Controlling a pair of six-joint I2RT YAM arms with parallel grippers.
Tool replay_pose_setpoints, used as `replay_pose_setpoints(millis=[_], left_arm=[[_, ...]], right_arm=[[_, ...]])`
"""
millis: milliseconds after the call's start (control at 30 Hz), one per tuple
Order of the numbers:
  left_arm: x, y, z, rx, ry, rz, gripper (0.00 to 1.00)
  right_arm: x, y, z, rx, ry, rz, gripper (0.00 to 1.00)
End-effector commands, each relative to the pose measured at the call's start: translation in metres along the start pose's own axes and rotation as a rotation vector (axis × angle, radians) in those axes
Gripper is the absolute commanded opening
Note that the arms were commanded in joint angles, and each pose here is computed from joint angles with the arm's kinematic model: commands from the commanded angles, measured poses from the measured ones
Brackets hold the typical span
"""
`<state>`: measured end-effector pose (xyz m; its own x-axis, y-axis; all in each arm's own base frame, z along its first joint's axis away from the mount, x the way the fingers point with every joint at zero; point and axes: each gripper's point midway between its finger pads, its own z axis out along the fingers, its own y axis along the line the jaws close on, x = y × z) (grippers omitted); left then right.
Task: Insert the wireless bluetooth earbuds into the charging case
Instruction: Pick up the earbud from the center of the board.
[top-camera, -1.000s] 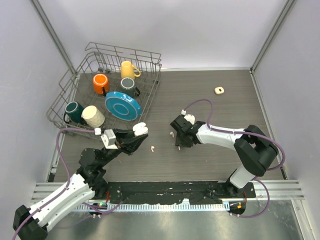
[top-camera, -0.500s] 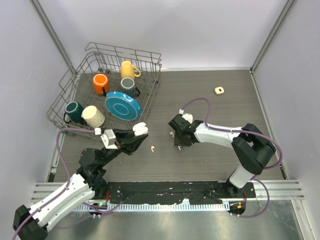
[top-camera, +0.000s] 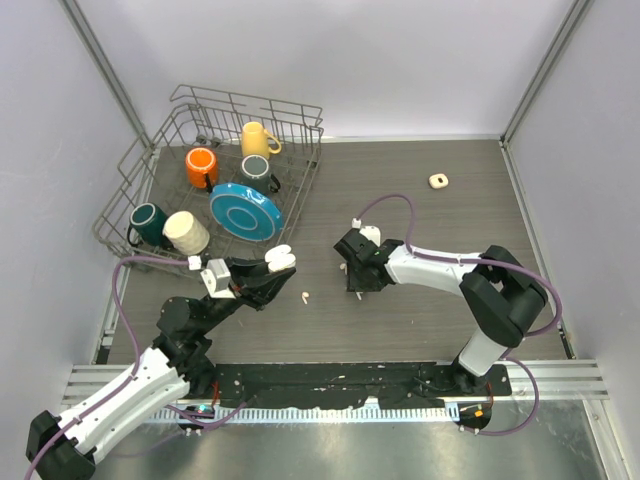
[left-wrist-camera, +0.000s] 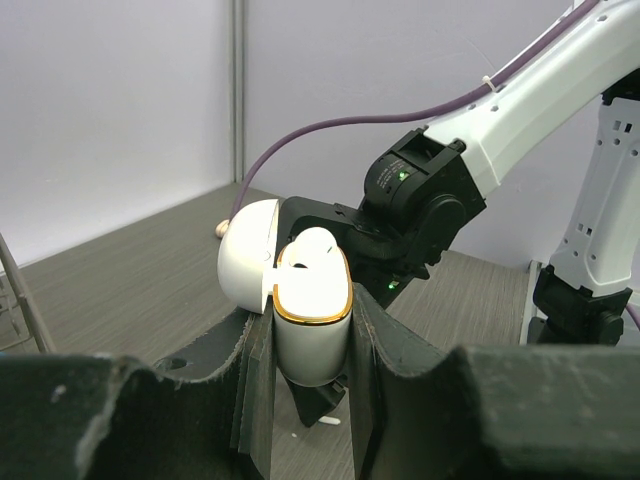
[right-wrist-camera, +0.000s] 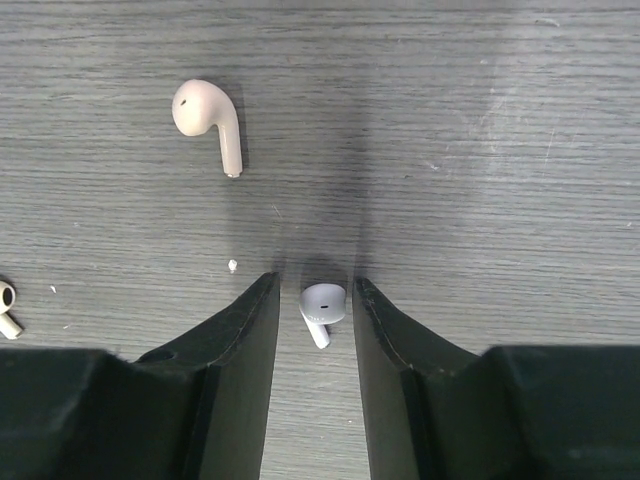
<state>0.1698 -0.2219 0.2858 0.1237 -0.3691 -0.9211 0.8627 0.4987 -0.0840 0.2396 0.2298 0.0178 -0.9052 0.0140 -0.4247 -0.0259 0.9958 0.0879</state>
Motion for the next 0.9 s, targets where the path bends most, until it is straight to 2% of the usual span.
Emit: replay_pose_setpoints(millis=[0, 467, 533, 667, 700, 867], left_arm=[[-0.0172, -0.0007, 0.0024, 0.0, -0.065, 0.023, 0.0], [-0.0164, -0.0004, 0.0003, -0.004, -0.067, 0.023, 0.0], [-0.0158, 0.0002, 0.0001, -0.007, -0.067, 0.022, 0.0], [-0.0155, 0.0002, -0.0002, -0.007, -0.067, 0.022, 0.0], [-0.0155, 0.0001, -0.0002, -0.007, -0.067, 0.021, 0.0], [-0.0156, 0.0004, -0.0003, -0.009, -0.067, 0.024, 0.0]], right_arm=[[-0.0009, -0.007, 0.0038, 0.045, 0.001, -0.058, 0.41], [0.0046, -0.0068, 0.0062, 0.043, 0.023, -0.063, 0.34], [0.0047, -0.0072, 0.0061, 0.044, 0.022, -0.061, 0.28], [0.0041, -0.0073, 0.0058, 0.044, 0.021, -0.057, 0.25], [0.0041, -0.0068, 0.0054, 0.042, 0.02, -0.058, 0.22], [0.0003, -0.0061, 0.0018, 0.035, 0.004, -0.047, 0.15]])
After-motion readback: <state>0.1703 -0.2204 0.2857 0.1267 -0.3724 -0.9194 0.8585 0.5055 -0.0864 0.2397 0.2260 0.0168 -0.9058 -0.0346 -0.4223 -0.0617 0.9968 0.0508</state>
